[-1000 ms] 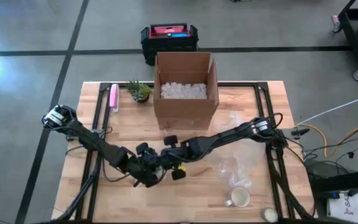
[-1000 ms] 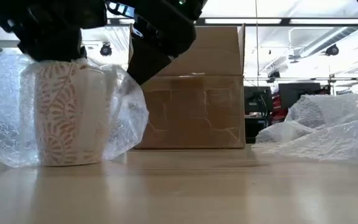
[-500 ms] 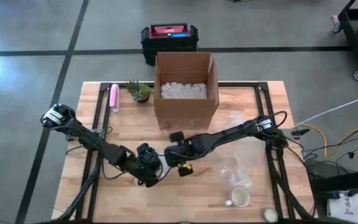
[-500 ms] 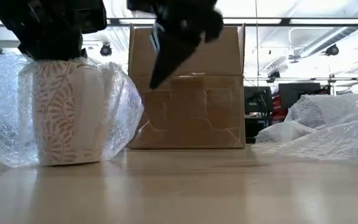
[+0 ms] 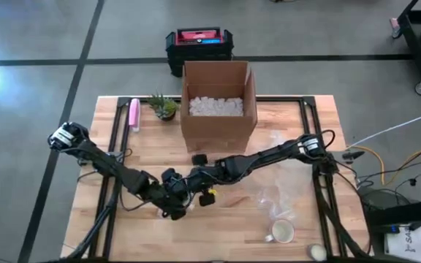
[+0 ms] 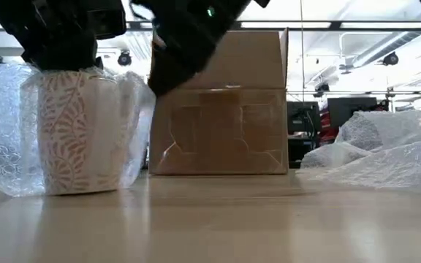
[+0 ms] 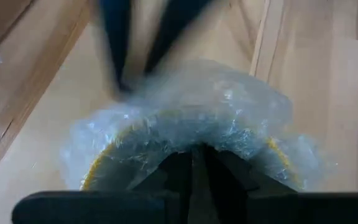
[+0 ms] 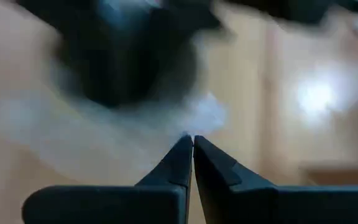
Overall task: Wrap mug
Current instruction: Wrap the orange mug with the bubble wrap
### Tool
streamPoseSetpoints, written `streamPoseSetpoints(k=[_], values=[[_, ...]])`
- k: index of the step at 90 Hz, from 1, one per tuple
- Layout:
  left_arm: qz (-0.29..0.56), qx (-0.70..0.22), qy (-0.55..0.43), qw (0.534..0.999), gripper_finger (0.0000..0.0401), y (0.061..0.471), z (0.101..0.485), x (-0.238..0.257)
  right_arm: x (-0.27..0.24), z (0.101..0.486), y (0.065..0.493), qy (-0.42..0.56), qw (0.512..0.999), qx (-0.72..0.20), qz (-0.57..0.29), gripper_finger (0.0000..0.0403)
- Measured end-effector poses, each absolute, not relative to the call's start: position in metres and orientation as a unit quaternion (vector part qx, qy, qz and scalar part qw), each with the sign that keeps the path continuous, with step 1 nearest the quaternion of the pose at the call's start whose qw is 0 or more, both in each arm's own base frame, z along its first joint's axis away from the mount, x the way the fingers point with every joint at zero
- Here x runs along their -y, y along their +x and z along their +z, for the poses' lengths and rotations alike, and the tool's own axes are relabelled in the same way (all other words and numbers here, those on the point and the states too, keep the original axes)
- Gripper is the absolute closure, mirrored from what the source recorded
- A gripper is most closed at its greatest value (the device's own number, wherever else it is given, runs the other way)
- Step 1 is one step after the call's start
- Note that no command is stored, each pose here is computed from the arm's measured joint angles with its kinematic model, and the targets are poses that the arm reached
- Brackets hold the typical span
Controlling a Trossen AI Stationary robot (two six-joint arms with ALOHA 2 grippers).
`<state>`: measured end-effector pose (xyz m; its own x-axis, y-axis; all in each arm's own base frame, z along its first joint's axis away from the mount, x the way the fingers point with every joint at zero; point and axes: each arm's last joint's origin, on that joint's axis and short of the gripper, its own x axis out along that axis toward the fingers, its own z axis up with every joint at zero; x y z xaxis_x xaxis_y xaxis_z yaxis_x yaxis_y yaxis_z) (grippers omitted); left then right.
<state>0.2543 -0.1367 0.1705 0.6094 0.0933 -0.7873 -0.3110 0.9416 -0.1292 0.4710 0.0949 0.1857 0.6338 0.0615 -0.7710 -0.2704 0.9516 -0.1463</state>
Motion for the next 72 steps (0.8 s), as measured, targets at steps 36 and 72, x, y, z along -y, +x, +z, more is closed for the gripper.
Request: streamPoseSetpoints(k=[36, 72], values=[[0.11, -0.426, -0.128, 0.889, 0.0365, 0.254, 0.171, 0.138, -0.113, 0.188, 0.469, -0.172, 0.896, -0.397, 0.103, 0.0401], [0.108, -0.423, -0.123, 0.891, 0.0365, 0.255, 0.171, 0.137, -0.12, 0.182, 0.473, -0.162, 0.899, -0.385, 0.131, 0.0401]])
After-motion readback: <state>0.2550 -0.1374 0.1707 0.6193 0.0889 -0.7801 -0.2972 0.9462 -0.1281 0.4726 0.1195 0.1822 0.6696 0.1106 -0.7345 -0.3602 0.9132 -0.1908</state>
